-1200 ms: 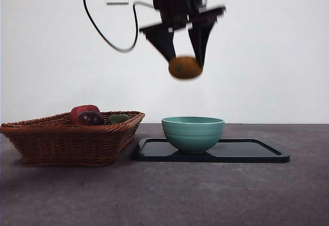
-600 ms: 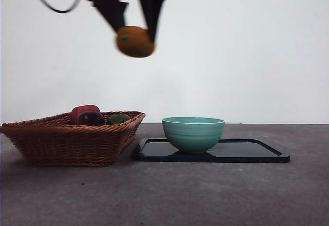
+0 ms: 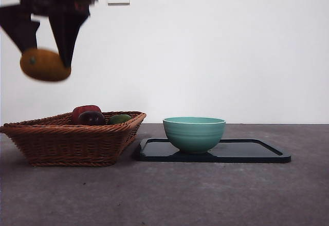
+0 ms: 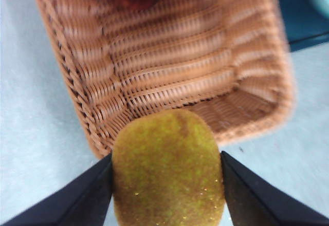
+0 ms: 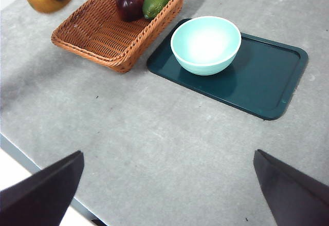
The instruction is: Pick up the wifruite, put it on the bowl, pick up the plate, put it on desk
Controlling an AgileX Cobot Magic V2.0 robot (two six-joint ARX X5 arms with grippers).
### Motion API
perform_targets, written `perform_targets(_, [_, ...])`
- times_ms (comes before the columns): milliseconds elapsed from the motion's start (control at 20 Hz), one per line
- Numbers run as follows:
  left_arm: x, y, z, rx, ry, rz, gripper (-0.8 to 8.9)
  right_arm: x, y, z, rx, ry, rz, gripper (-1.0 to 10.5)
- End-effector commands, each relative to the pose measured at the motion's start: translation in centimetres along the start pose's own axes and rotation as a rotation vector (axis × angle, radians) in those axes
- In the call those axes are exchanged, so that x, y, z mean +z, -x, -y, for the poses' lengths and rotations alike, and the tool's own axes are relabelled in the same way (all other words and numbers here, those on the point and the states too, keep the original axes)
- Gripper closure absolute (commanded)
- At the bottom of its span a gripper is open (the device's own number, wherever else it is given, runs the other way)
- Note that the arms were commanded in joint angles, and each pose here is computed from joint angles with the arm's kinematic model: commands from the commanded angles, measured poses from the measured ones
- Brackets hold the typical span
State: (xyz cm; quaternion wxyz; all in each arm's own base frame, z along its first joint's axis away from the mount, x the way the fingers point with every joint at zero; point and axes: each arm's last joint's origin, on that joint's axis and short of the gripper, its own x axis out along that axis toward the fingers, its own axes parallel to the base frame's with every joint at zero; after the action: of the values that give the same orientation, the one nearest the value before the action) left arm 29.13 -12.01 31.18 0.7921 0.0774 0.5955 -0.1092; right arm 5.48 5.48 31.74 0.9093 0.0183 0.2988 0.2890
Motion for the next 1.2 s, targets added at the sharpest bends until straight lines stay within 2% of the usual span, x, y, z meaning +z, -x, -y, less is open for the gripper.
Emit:
perform_targets(50, [0.6, -2.2, 0.3, -0.007, 0.027, 0.060, 5.33, 0.2, 0.1, -0.2, 0.017, -0.015, 0.011, 3.2])
perform_targets(350, [1.6, -5.0, 0.5, -0.024, 0.055, 0.165, 5.32, 0.2, 0.1, -0.2, 0.016, -0.013, 0.012, 3.2])
perform_targets(750, [2.7, -9.8, 1.3, -0.017, 0.039, 0.089, 5.28, 0.2, 0.1, -0.2, 0.015, -0.013, 0.012, 3.2])
perform_targets(1200, [2.6, -11.9, 1.9, -0.012, 0.024, 0.028, 5.22, 0.2, 0.1, -0.2, 0.015, -0.013, 0.012, 3.2])
